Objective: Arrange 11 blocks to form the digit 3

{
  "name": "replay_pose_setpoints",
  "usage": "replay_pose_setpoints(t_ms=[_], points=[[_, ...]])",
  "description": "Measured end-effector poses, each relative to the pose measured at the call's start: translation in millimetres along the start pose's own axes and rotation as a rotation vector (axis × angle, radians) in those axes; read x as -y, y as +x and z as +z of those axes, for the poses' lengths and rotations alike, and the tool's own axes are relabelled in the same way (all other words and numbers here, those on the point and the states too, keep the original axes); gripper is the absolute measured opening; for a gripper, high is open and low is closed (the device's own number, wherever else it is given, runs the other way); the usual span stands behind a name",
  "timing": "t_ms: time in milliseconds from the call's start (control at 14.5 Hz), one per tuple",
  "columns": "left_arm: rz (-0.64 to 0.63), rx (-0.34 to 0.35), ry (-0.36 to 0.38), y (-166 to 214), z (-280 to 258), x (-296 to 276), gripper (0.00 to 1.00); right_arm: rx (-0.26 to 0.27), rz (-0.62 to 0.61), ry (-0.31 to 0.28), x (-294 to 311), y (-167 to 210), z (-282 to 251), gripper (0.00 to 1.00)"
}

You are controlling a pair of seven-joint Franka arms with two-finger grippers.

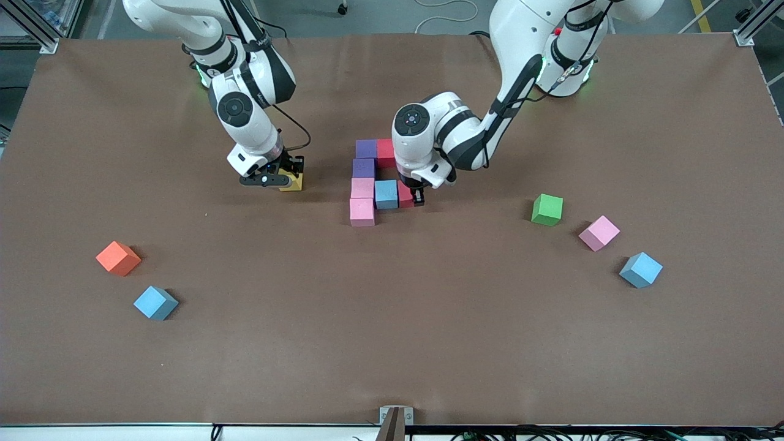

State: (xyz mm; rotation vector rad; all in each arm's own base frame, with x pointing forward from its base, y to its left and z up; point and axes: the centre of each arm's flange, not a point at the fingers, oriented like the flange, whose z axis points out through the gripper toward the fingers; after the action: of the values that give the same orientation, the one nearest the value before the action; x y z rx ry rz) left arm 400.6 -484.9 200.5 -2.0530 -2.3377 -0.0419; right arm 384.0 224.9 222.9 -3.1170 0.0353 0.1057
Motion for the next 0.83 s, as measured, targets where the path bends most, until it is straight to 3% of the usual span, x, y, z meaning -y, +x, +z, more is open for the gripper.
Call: replay_pose_setpoints(t_ms=[138, 415, 830], points=[[0.004, 0.000, 0.000, 0.0, 0.0, 0.0, 0.58, -0.018, 0.009, 0.012, 1.2, 9.9, -8.4, 0.53], [0.078, 0.008, -0.006, -2.1, -4.0, -3.3, 0.98, -0.005, 0.025, 0.016, 4.3, 29.2, -26.7, 0.53], [0.084, -0.014, -0.016, -2.0, -39.4, -10.1, 1.00, -0.031, 0.051, 0.027, 11.0, 73.0, -53.1, 0.53]])
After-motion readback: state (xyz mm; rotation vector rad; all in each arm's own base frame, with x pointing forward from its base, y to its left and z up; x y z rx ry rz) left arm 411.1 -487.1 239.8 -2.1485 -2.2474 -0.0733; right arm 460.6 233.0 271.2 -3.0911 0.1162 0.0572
